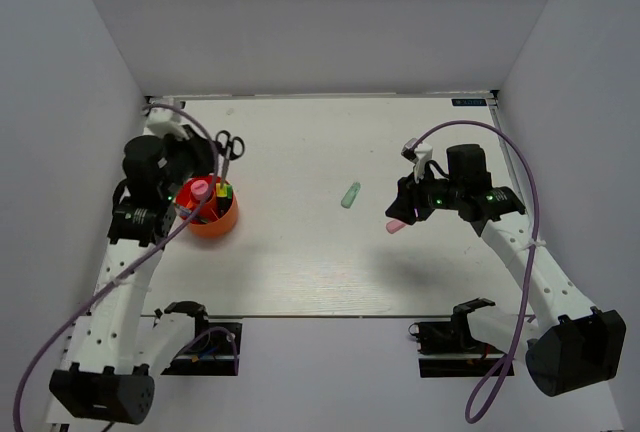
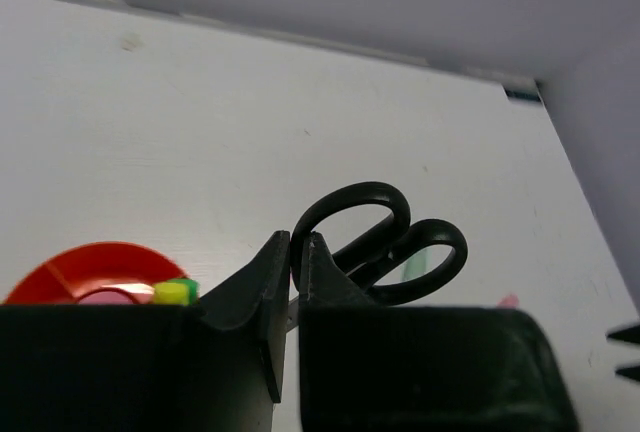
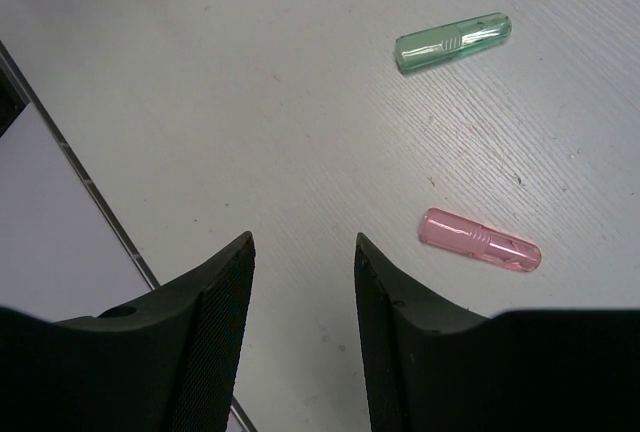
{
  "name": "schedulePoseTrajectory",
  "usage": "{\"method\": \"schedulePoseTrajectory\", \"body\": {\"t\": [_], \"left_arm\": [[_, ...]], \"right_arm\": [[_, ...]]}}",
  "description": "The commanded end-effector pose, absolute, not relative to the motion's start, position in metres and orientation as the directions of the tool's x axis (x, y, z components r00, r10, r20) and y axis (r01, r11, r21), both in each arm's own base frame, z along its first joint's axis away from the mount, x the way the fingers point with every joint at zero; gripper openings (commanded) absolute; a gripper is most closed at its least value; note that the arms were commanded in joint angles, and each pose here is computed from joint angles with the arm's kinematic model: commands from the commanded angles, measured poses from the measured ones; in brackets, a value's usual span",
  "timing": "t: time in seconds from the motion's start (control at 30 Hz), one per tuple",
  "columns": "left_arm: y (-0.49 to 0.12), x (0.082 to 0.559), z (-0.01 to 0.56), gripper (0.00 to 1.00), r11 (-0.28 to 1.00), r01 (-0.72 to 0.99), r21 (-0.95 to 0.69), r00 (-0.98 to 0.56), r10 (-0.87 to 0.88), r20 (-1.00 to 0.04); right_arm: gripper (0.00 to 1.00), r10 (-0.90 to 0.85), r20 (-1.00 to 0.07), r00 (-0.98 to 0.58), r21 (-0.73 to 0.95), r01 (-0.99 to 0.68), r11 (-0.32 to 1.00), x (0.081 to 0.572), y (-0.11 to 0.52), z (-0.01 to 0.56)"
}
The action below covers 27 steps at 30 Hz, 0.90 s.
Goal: Sort the stationery into containers
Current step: Place the scissors in the storage box.
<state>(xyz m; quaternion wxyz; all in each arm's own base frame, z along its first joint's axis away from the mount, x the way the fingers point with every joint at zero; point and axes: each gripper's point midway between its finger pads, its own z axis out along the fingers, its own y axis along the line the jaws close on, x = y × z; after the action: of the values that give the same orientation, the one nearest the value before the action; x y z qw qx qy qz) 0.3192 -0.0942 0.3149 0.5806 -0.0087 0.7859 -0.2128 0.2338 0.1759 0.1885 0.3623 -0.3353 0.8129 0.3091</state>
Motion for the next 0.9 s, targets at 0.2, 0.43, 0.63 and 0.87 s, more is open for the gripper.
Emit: {"method": "schedulePoseTrajectory", "body": {"t": [0.2, 0.43, 0.63, 0.87], "left_arm": [[0.023, 0.33, 0.341, 0.0, 0.819, -0.07, -0.57, -0.021, -0.573, -0.82], [0.078, 0.336, 0.316, 0.0, 0.737, -0.205, -0.644, 0.085, -0.642, -0.762], [0.1, 0.348, 0.29, 0.0, 0.697, -0.245, -0.674, 0.094, -0.675, -0.732], [0.107, 0.362, 0.271, 0.0, 0.686, -0.25, -0.684, 0.063, -0.693, -0.718]], "right_arm": [[0.48, -0.318, -0.807, -0.497, 0.27, -0.79, 0.55, 0.231, 0.181, 0.19], [0.5, -0.318, -0.801, -0.507, 0.283, -0.789, 0.545, 0.231, 0.181, 0.188], [0.5, -0.32, -0.798, -0.511, 0.29, -0.79, 0.54, 0.23, 0.182, 0.186], [0.5, -0.323, -0.799, -0.507, 0.286, -0.793, 0.538, 0.23, 0.182, 0.186]]}}
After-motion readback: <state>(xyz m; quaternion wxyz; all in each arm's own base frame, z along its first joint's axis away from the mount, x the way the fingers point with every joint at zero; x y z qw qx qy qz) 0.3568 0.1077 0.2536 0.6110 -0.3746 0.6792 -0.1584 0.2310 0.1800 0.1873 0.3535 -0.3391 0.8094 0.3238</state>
